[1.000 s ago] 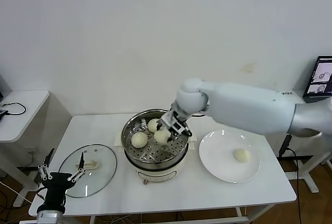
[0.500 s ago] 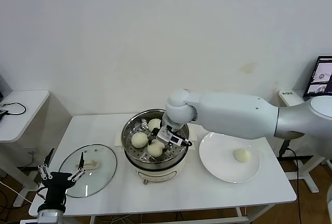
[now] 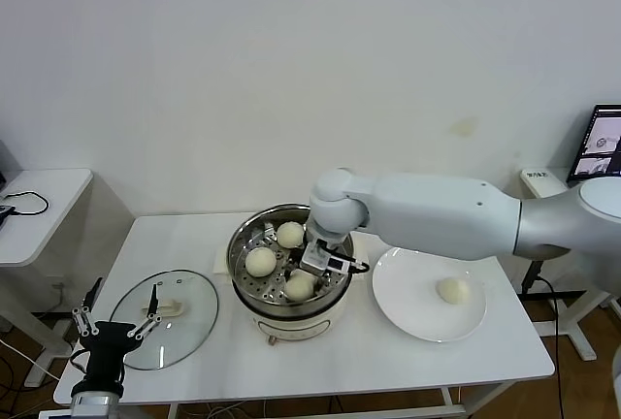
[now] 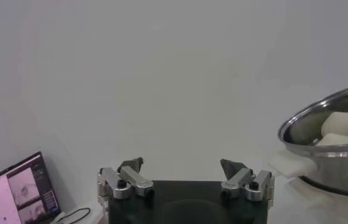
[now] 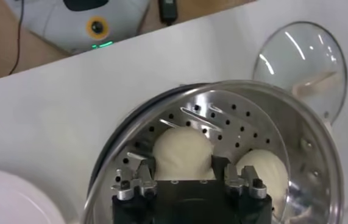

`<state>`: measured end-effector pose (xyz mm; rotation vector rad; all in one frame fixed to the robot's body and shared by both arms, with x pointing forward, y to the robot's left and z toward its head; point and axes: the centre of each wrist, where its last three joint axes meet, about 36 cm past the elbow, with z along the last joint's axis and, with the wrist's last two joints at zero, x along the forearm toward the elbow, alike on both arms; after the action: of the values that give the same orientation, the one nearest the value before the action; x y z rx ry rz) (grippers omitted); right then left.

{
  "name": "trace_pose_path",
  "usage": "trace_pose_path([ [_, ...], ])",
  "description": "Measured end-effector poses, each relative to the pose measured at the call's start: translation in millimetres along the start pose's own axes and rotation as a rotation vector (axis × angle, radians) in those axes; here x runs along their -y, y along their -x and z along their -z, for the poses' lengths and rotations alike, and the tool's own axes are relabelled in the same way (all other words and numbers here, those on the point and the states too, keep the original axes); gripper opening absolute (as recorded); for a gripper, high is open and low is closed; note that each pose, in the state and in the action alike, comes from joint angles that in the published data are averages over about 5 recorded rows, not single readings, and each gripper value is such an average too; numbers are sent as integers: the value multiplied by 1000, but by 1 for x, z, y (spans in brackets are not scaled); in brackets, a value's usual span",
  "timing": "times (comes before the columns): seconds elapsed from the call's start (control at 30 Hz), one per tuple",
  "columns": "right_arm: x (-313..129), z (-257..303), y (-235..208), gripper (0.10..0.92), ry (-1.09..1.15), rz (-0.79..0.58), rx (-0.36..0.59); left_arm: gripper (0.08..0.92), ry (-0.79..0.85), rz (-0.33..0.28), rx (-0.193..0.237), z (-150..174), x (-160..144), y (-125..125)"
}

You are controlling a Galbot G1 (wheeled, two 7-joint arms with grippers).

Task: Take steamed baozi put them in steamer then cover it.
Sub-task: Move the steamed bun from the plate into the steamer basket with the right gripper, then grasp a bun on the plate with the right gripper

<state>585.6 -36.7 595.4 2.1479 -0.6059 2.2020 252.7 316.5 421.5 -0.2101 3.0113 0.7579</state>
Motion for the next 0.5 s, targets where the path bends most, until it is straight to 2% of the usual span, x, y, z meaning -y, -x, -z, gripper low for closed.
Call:
trace_pose_path([
  [0.1,0,-2,-3,767,-3,-5,-4,823,0,0,-1,0,0,0],
  [0.2,-1,-5,-9,813,0,-15,-13,823,1,0,-1,-1,0,1],
  [0.5,-5,-23,-37,823,53,-73,-55,823,5,-3,7,-1,0,4],
])
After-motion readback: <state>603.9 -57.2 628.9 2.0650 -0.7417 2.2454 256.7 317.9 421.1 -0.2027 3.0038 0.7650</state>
